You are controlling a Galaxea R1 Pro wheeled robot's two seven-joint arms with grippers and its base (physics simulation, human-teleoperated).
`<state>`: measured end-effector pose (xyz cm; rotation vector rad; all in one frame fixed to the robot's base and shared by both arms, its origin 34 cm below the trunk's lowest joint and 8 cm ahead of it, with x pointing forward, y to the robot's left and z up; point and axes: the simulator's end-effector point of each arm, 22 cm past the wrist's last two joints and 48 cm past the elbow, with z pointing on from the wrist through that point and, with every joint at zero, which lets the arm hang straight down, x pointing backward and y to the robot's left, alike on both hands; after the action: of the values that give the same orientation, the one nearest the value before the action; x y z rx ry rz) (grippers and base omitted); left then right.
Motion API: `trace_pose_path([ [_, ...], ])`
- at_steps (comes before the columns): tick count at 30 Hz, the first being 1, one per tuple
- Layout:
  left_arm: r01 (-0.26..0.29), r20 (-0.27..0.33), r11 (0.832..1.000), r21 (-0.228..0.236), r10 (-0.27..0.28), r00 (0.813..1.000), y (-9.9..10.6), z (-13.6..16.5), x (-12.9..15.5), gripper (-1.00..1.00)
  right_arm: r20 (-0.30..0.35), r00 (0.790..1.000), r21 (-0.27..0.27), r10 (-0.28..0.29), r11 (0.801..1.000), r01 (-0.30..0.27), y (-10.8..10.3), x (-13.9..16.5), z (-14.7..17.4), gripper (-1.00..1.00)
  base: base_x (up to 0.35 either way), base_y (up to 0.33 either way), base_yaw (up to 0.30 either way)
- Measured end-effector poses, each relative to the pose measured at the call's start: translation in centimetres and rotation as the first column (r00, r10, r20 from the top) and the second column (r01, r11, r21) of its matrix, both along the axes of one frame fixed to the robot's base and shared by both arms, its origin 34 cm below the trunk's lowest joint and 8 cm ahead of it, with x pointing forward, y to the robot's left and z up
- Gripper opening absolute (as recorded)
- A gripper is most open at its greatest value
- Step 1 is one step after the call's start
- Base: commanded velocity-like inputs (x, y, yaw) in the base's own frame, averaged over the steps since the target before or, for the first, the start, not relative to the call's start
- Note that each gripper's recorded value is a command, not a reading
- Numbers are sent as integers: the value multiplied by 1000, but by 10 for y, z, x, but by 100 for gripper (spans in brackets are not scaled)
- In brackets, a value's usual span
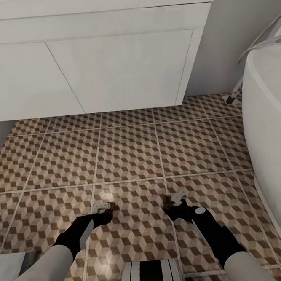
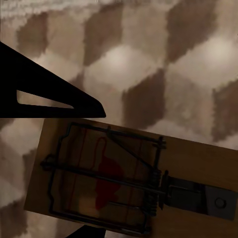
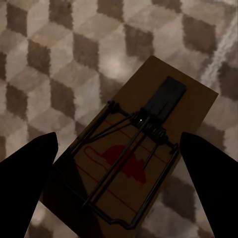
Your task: Take the four mousetraps from the cabinet in the bathroom and place them on the bathroom floor. Make sure all four end up on the same floor surface, and ensure that at least two of them are either under or directly next to the same bathroom sink.
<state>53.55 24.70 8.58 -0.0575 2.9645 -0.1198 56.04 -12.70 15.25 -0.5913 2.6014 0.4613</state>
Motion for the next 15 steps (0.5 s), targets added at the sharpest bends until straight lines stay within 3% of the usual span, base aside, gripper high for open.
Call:
trace_pose_path([
  [5, -3, 15, 1000, 5, 3, 1000, 4, 1, 4, -100, 26, 1000, -8, -11, 1000, 11, -2, 10, 6, -100, 0, 0, 0],
  [8, -5, 44, 1000, 3, 5, 999, 3, 7, 18, -100, 102, 994, -18, -26, 999, 28, -4, 39, 27, -100, 0, 0, 0],
  [11, 2, 103, 1000, -9, -1, 995, -3, 27, 53, -100, 147, 988, -27, -40, 999, 45, -7, 64, 48, -100, 0, 0, 0],
  [15, 22, 82, 999, -25, -19, 996, -11, 54, 78, -100, 176, 983, -34, -47, 998, 54, -9, 94, 65, -100, 0, 0, 0],
])
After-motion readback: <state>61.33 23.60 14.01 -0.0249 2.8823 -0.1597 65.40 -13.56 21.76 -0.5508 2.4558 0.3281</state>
